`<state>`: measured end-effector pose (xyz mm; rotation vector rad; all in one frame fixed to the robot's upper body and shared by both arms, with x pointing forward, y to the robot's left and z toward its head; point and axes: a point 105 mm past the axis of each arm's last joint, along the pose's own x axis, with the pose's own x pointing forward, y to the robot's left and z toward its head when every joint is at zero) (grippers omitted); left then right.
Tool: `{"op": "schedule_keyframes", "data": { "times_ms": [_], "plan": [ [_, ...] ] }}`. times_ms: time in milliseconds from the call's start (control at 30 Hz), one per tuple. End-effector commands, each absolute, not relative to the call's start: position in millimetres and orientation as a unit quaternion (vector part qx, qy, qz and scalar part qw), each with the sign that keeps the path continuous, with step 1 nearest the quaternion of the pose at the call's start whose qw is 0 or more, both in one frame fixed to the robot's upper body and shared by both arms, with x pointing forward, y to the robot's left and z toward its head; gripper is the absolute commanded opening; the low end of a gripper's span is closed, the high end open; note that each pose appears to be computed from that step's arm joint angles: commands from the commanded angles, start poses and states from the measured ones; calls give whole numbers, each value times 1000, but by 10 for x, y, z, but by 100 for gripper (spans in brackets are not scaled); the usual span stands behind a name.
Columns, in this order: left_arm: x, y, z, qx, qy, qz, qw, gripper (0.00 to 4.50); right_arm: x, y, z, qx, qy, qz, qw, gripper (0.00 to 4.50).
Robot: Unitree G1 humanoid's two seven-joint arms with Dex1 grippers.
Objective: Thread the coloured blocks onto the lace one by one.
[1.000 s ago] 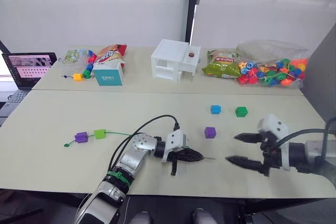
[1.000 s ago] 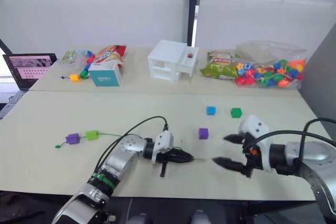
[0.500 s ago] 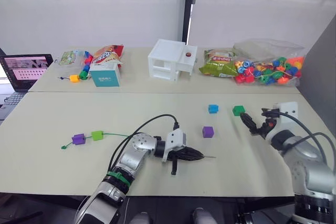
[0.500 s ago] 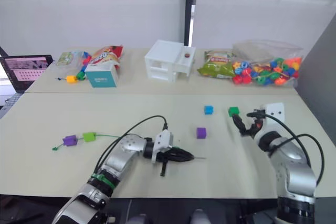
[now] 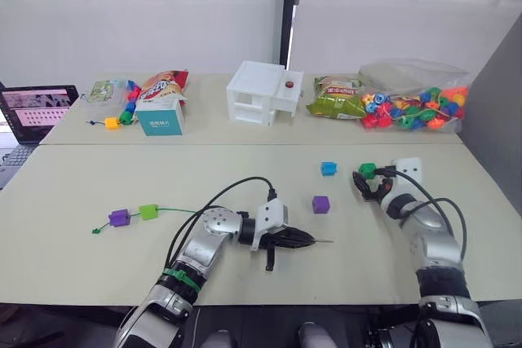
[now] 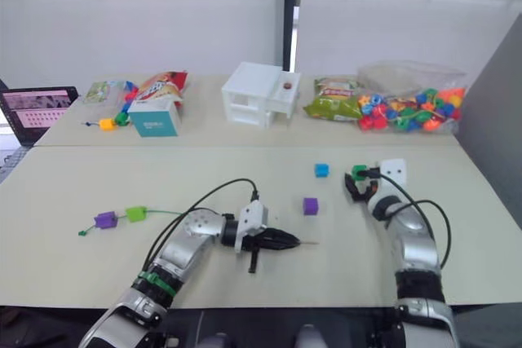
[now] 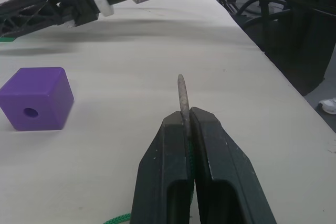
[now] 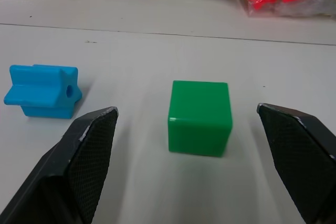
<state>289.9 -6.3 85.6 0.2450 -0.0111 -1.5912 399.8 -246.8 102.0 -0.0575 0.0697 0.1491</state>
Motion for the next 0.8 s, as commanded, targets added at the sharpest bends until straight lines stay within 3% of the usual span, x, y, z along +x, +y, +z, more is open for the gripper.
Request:
{"op": "schedule_keyframes", "data": {
  "times_ms": [33,333,533,800],
  "plan": [
    [2874,-98,946,112,-24,-714,690,0,4080,-2514,1077,-27,16,67,997,424],
    [2851,-125,935,109,-23,-716,689,0,4123,-2548,995,-12,14,70,997,125],
    [2827,-161,927,106,-23,-720,685,0,4091,-2539,1006,-11,5,73,997,116],
    [2821,-171,917,102,-23,-720,686,0,3798,-2542,1143,-14,-12,79,997,116]
  ]
}}
